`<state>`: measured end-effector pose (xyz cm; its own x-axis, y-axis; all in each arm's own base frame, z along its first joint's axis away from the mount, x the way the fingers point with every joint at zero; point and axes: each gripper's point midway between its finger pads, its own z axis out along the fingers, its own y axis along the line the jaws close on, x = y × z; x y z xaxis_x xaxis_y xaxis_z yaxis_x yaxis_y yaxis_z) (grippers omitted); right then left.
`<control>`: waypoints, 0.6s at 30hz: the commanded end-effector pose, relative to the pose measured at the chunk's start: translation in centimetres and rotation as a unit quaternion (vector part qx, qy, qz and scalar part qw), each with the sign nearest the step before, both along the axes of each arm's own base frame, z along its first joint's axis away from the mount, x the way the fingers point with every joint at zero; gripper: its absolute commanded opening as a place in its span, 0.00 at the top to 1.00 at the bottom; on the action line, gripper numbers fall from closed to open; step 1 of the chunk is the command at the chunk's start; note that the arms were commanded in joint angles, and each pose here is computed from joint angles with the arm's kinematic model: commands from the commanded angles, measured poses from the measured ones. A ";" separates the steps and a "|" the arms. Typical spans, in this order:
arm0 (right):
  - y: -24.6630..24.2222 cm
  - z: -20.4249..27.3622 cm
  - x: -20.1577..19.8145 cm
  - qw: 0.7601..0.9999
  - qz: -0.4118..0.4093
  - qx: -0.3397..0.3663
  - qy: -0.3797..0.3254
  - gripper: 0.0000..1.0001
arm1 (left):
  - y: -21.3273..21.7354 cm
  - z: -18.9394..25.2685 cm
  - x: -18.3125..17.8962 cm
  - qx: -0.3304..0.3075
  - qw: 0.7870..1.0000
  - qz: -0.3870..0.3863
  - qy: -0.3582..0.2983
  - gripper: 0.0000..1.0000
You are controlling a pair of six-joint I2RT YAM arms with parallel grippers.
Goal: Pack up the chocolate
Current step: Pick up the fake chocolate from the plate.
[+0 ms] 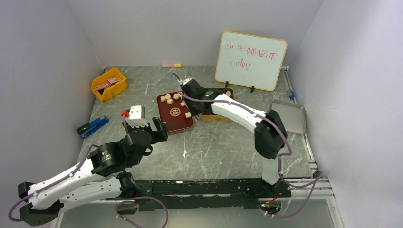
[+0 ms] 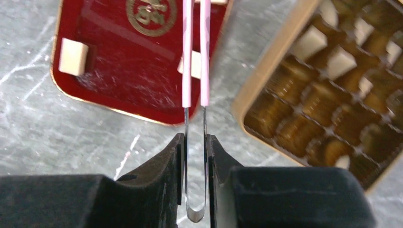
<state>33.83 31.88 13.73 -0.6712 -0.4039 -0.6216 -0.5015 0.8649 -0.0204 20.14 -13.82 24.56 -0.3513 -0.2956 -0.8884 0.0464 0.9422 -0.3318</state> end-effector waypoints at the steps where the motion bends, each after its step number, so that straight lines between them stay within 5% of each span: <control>1: 3.9 0.6 1.4 0.999 0.033 0.014 -0.017 0.81 | 0.0 1.5 0.0 -0.025 1.000 0.004 -0.009 0.08; 18: 8.7 -4.4 3.5 0.998 0.056 0.004 0.007 0.73 | 0.6 1.6 -0.1 -0.022 1.000 0.008 -0.014 0.08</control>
<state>36.43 39.12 7.58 -0.6613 -0.4864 -0.5711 -0.5827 0.8125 -0.0172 19.90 -13.33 24.76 -0.3474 -0.3040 -0.8871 0.0451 0.9395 -0.3397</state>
